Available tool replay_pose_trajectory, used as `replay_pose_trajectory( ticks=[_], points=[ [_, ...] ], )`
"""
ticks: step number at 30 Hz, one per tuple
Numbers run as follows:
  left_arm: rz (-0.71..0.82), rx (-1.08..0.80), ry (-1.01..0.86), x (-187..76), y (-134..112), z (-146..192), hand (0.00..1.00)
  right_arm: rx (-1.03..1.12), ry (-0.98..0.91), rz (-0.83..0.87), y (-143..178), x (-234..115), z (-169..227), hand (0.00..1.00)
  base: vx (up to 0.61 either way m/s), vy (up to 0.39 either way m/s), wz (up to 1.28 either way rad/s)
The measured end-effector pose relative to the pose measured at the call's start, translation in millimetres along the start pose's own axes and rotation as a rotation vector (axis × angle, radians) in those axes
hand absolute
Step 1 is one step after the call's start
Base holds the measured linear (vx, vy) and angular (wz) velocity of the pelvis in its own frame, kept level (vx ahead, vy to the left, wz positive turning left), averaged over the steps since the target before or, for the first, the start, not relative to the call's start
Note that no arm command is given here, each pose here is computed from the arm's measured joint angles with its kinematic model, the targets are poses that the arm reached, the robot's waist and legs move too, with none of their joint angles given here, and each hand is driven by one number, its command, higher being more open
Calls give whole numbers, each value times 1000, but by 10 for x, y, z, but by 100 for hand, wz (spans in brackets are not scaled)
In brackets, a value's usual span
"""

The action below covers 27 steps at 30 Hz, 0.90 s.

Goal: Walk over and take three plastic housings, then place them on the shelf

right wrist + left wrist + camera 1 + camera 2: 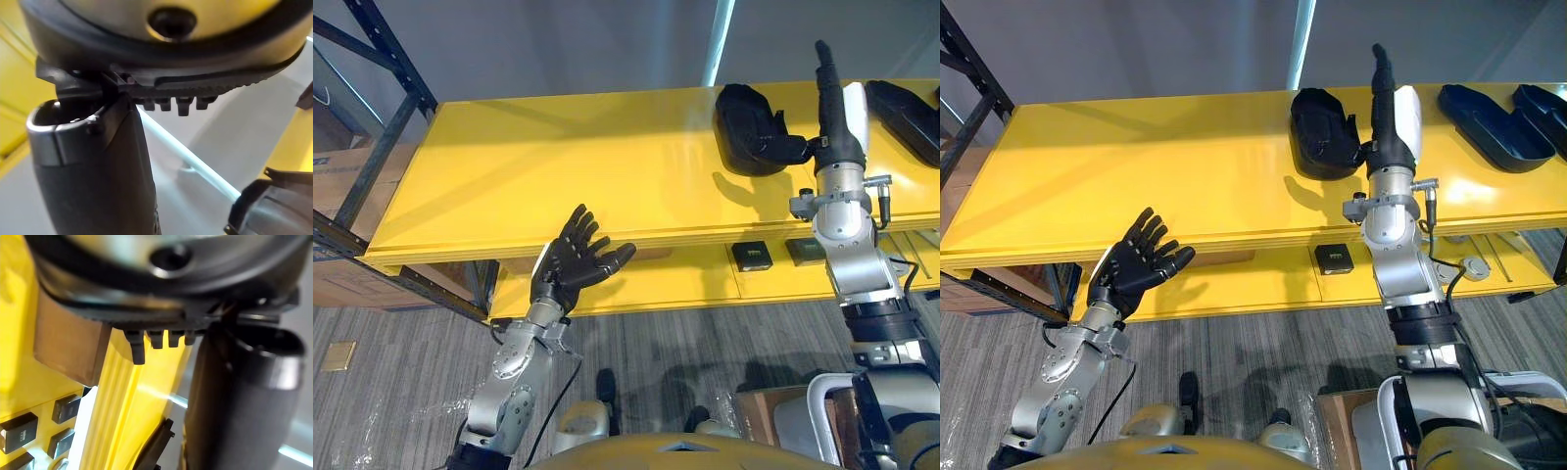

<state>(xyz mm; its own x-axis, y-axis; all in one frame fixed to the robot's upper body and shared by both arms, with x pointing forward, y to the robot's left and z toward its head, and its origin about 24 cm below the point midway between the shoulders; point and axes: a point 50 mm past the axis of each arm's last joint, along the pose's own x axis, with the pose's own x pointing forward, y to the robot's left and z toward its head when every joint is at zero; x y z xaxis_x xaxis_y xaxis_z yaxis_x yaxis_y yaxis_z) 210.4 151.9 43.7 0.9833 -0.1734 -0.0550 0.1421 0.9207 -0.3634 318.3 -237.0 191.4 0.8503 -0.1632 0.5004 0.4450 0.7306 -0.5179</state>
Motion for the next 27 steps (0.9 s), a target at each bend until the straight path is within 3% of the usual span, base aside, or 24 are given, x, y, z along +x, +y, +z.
replay_pose_trajectory(
  ticks=[6, 12, 15, 20, 27],
  points=[
    [40, -39, -30, -84, 43, 21, 100, 373, 31, -38, -14, -692, -111, 100, 43, 3, -8],
    [35, -177, -70, -143, 12, 2, 100, 633, 403, -17, 202, -1656, -551, 100, 31, 18, -40],
    [20, -250, -96, -137, -72, -14, 100, 745, 538, -131, 224, -2097, -580, 100, 13, 20, -65],
    [-38, -300, -116, -96, -219, -45, 100, 688, 563, -223, 51, -2309, -616, 100, 10, 6, -97],
    [-169, -271, -85, 123, -405, -116, 100, 605, 580, -208, -161, -2480, -657, 100, 48, -42, -83]
  ],
)
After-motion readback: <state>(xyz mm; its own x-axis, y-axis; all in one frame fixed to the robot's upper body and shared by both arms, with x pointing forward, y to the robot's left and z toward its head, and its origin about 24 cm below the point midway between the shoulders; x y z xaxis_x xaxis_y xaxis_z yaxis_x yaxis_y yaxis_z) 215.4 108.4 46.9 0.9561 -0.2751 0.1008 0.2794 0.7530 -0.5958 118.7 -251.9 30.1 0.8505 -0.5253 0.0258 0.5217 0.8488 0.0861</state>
